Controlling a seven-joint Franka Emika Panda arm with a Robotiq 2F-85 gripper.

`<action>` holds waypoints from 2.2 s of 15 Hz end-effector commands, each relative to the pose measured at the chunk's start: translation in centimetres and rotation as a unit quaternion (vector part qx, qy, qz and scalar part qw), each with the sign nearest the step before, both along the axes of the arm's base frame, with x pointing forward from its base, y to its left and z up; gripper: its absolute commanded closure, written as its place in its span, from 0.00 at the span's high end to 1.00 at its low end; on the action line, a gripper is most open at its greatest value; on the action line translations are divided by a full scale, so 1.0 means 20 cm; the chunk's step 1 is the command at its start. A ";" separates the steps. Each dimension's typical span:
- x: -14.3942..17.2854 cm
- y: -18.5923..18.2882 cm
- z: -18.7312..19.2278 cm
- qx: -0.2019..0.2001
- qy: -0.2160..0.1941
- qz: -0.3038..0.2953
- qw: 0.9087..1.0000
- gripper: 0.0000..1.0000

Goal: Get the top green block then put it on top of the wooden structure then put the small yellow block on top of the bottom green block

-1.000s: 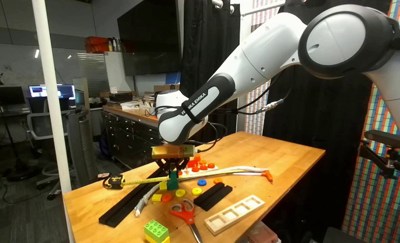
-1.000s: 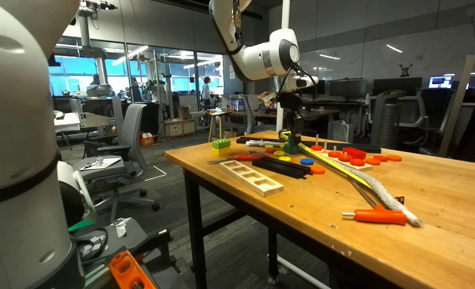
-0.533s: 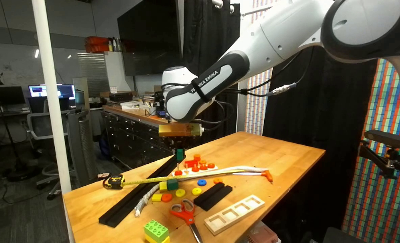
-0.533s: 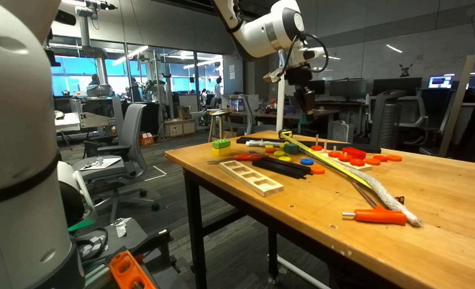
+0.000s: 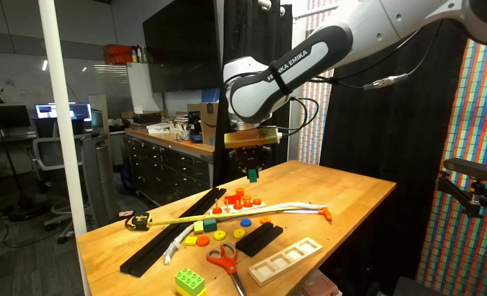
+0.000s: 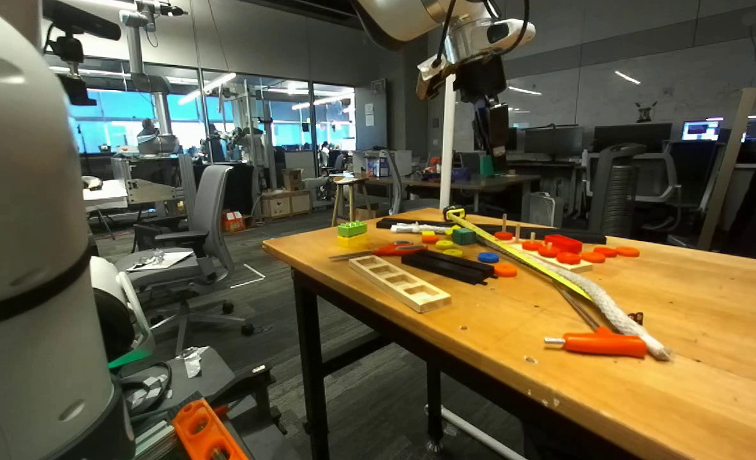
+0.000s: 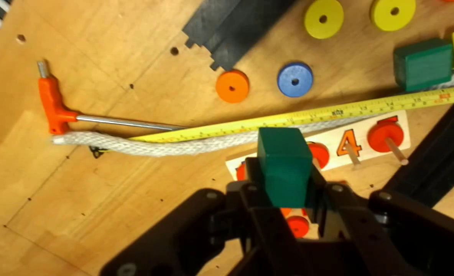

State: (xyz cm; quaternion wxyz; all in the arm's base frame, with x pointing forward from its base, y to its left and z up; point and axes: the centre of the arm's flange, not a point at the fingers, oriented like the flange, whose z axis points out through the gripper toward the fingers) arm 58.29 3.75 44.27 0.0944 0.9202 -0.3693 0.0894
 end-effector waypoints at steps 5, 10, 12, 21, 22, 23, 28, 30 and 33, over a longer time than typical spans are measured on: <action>-0.49 -0.03 -0.05 0.086 0.058 0.042 0.994 0.13; -0.71 0.02 -0.20 0.115 0.105 0.137 0.978 0.14; -0.77 0.02 -0.27 0.124 0.121 0.179 0.968 0.13; -0.82 -0.07 -0.52 0.114 0.121 0.303 0.939 0.13; -0.82 -0.09 -0.53 0.114 0.114 0.307 0.938 0.13; -0.82 -0.11 -0.54 0.112 0.110 0.312 0.937 0.13; -0.86 -0.20 -0.59 0.116 0.098 0.323 0.934 0.13; -0.86 -0.22 -0.61 0.119 0.098 0.326 0.933 0.13; -0.85 -0.25 -0.65 0.121 0.099 0.332 0.930 0.13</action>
